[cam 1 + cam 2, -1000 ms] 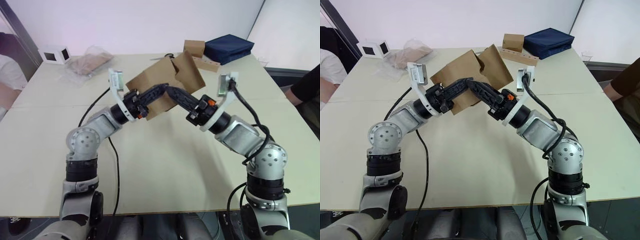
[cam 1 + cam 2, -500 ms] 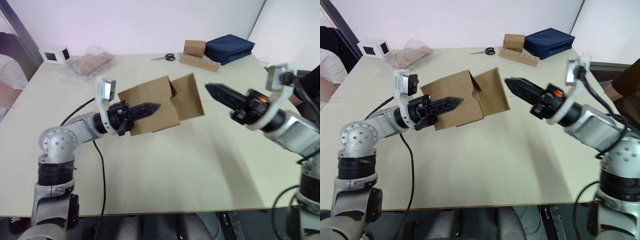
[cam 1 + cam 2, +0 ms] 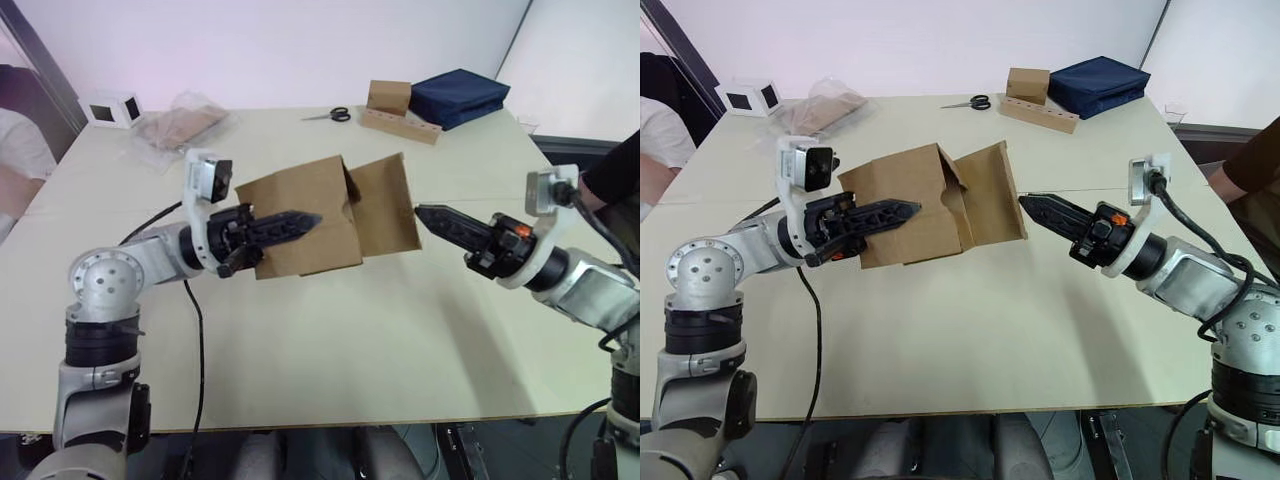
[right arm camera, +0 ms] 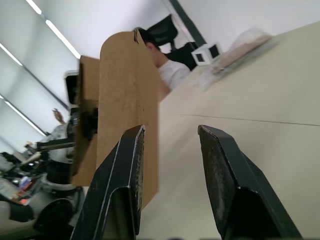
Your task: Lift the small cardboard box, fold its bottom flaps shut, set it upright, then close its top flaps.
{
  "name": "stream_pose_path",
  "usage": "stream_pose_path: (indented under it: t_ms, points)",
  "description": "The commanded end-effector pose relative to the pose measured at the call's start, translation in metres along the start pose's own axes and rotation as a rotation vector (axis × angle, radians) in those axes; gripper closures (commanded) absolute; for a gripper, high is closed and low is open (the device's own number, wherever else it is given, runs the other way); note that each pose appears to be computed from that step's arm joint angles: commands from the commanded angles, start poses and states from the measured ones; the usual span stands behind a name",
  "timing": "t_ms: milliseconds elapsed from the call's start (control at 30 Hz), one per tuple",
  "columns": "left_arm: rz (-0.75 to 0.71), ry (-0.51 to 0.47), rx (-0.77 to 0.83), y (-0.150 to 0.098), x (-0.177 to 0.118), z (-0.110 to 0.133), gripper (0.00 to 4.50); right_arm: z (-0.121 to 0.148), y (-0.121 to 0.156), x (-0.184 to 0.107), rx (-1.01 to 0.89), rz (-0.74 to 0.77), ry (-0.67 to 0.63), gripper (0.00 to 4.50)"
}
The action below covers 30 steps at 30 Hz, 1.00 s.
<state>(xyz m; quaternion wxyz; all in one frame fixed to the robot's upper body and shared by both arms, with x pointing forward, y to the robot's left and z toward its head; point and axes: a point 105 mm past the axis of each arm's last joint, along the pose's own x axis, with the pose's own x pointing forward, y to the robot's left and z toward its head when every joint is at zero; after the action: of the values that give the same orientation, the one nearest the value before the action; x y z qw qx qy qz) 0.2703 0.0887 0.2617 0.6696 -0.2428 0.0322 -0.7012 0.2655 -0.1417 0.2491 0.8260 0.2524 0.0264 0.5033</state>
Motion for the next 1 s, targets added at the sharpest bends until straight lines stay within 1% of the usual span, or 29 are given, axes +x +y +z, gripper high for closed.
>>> stream_pose_path:
  t_ms: [33,300,500,733,1000]
  points:
    - [-0.034,-0.022,0.025,-0.007,0.004,0.009,4.50,0.002,0.021,0.007,-0.012,0.069,-0.030,2.78]
    - [-0.036,-0.035,0.022,-0.005,0.007,0.009,4.50,-0.001,0.032,0.018,0.009,0.094,-0.056,2.78]
    - [-0.030,-0.042,0.022,-0.004,0.008,0.010,4.50,-0.004,0.036,0.022,0.019,0.100,-0.059,2.78]
    - [-0.015,-0.073,0.019,-0.001,0.009,0.014,4.50,-0.011,0.041,0.023,0.035,0.112,-0.050,2.78]
    - [-0.010,-0.076,0.020,-0.001,0.008,0.015,4.50,-0.013,0.039,0.021,0.038,0.100,-0.046,2.78]
